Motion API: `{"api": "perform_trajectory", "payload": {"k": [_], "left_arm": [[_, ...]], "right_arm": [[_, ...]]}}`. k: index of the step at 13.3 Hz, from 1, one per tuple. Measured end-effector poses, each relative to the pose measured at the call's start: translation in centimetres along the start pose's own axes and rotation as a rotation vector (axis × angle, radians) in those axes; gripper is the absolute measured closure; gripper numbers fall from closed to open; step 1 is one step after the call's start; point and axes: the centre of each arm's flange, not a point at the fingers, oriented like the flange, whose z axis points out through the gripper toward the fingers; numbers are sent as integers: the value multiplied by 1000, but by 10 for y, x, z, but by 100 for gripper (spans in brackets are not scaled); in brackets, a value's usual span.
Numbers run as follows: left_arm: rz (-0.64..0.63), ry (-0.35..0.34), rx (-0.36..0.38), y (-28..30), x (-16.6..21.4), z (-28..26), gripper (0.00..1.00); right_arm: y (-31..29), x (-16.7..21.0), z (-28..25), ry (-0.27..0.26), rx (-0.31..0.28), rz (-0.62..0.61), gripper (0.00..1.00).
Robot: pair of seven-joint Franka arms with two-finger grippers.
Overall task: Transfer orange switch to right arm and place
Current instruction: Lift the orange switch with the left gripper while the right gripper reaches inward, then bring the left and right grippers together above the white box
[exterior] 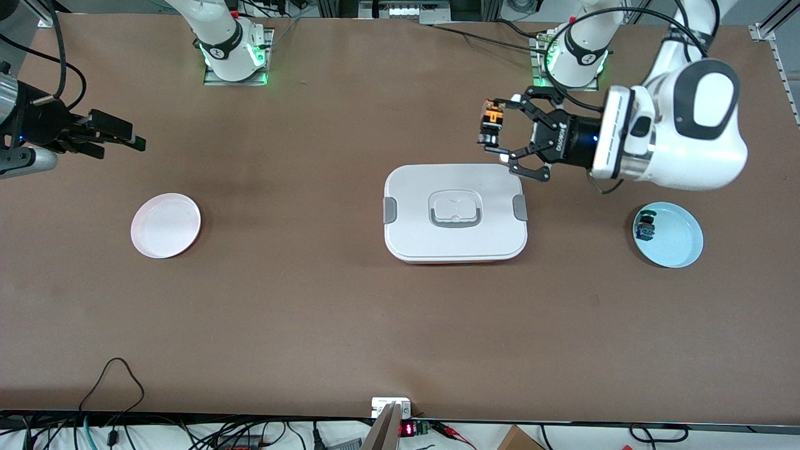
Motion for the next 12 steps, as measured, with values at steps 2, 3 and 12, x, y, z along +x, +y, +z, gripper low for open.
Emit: {"api": "perform_trajectory", "payload": {"k": [2, 3, 12], "left_arm": [[56, 41, 15, 7, -14, 8, 27], [75, 64, 20, 8, -20, 11, 27], [170, 82, 51, 11, -35, 38, 27]], "right_arm": [[-21, -2, 5, -28, 160, -15, 0], [-31, -2, 7, -43, 239, -24, 0], [-122, 42, 94, -201, 779, -14, 0]]}}
